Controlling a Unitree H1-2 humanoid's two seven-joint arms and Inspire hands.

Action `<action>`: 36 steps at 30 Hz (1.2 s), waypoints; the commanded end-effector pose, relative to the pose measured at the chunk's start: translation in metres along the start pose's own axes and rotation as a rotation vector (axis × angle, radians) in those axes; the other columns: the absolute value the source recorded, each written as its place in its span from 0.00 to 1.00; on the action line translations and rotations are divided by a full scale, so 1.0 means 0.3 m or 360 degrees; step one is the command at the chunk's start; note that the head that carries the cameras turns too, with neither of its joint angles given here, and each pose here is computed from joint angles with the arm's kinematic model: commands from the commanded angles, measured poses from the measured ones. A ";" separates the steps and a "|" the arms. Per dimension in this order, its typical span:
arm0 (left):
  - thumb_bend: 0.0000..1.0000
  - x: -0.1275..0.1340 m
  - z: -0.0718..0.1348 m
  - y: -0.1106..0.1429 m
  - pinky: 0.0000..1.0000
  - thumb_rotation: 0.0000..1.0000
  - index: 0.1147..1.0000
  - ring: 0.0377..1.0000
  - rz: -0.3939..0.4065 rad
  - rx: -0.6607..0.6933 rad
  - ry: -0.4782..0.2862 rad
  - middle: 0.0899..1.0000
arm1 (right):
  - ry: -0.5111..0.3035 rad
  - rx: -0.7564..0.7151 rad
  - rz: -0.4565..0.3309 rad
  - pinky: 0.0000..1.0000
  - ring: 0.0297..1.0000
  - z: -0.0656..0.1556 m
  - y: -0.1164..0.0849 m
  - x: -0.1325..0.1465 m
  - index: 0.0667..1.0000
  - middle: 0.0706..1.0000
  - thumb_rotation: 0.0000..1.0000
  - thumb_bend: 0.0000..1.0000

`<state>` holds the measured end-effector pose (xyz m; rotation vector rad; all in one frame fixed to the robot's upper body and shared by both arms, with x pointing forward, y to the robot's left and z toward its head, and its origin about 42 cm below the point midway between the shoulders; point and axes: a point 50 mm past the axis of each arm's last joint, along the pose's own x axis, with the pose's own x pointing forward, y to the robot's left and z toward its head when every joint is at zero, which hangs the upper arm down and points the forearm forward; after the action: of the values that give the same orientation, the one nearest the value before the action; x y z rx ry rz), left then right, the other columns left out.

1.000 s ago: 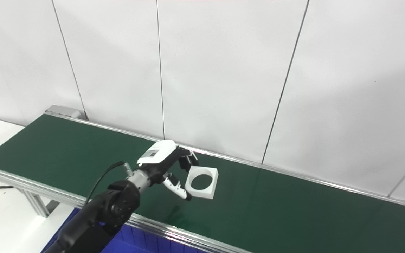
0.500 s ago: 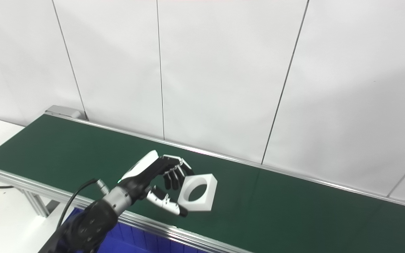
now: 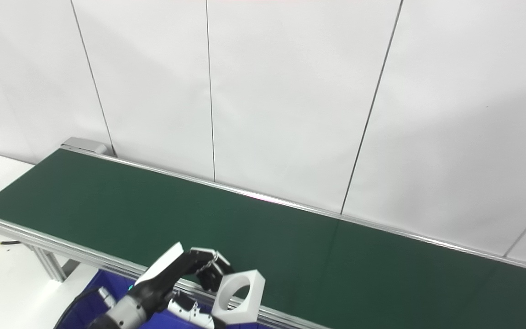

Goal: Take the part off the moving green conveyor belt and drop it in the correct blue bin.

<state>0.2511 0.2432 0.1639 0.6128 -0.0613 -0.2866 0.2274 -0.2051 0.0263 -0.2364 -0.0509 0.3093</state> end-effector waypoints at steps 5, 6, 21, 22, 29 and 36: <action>0.52 -0.066 0.006 0.016 0.49 0.00 0.40 0.48 0.0076 0.0031 -0.0006 0.47 | -0.0121 0.0006 -0.0021 0.71 0.75 0.054 -0.045 0.003 0.88 0.78 0.40 0.67; 0.52 -0.075 -0.001 0.013 0.49 0.00 0.40 0.47 0.0076 0.0028 0.0004 0.47 | -0.0129 0.0005 -0.0017 0.71 0.76 0.056 -0.049 0.003 0.88 0.78 0.40 0.66; 0.52 -0.112 -0.005 0.003 0.51 0.00 0.40 0.49 0.0072 0.0011 0.0100 0.47 | -0.0140 -0.0020 -0.0041 0.69 0.74 0.116 -0.132 0.022 0.87 0.78 0.54 0.74; 0.52 -0.111 -0.005 0.004 0.51 0.00 0.40 0.49 0.0072 0.0011 0.0109 0.47 | -0.0148 -0.0024 -0.0041 0.69 0.73 0.118 -0.137 0.025 0.87 0.78 0.54 0.74; 0.52 -0.106 -0.003 0.014 0.46 0.00 0.41 0.45 0.0053 0.0005 0.0138 0.45 | -0.0160 -0.0033 -0.0054 0.67 0.72 0.138 -0.162 0.028 0.87 0.77 0.56 0.75; 0.52 -0.094 -0.012 0.009 0.47 0.00 0.40 0.46 0.0027 0.0013 0.0170 0.47 | -0.0169 -0.0026 -0.0056 0.67 0.71 0.138 -0.166 0.023 0.86 0.76 0.57 0.76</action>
<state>0.2193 0.2540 0.1518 0.6084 0.0829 -0.2424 0.2402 -0.2391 0.0657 -0.2420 -0.1133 0.2824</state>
